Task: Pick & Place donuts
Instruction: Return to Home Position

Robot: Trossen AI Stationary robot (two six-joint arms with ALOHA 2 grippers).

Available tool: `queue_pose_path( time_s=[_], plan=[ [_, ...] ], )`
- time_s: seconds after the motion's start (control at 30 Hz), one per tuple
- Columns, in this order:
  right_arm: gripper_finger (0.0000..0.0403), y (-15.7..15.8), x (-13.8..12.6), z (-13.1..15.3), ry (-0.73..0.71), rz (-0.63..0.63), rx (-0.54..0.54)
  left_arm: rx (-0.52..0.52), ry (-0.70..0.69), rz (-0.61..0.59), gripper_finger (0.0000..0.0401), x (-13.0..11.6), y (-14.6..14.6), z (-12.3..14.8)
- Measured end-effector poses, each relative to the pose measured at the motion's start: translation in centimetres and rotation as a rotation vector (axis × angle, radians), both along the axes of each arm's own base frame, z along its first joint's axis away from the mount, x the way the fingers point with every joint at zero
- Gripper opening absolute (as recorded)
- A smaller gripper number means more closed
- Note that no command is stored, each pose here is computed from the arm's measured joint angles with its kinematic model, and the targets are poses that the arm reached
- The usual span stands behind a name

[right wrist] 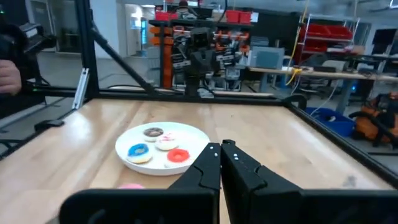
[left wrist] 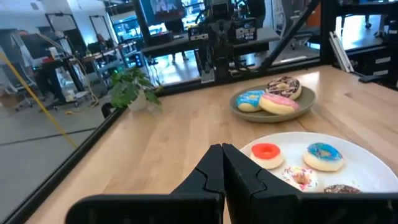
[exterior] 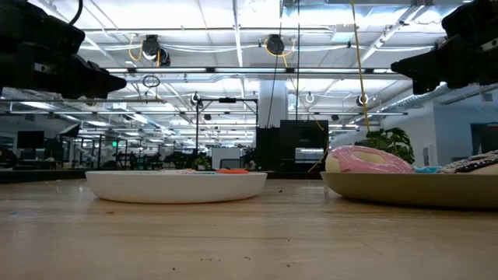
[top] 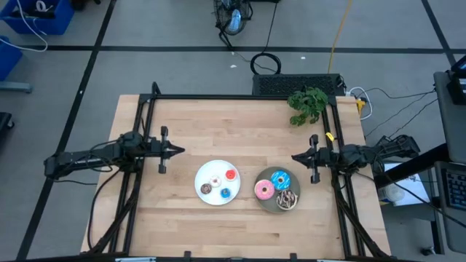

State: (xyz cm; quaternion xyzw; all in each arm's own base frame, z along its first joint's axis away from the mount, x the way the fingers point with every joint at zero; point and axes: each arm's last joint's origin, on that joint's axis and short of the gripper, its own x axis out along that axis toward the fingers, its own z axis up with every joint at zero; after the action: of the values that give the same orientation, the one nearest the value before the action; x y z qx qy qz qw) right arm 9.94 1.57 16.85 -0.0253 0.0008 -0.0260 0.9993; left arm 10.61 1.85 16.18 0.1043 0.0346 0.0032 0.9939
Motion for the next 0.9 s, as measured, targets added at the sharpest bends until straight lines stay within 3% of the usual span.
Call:
queue_pose_path(
  time_s=[0.3,0.47,0.63,0.9],
  plan=[
    [0.0000,0.0,0.0,0.6,-0.059,0.003,-0.052,-0.021,-0.009,0.007,0.0003,0.0,0.0,0.1],
    [0.0001,0.1,0.0,0.6,-0.055,0.028,-0.022,-0.041,-0.010,0.010,0.0027,0.0,0.0,0.1],
    [0.0008,0.4,0.0,-0.1,0.015,0.099,-0.064,-0.055,-0.003,0.011,0.0046,0.0,0.0,0.0],
    [0.0001,0.3,0.0,0.9,-0.089,0.068,-0.127,-0.049,-0.011,0.010,0.0052,0.0,0.0,0.1]
  ],
)
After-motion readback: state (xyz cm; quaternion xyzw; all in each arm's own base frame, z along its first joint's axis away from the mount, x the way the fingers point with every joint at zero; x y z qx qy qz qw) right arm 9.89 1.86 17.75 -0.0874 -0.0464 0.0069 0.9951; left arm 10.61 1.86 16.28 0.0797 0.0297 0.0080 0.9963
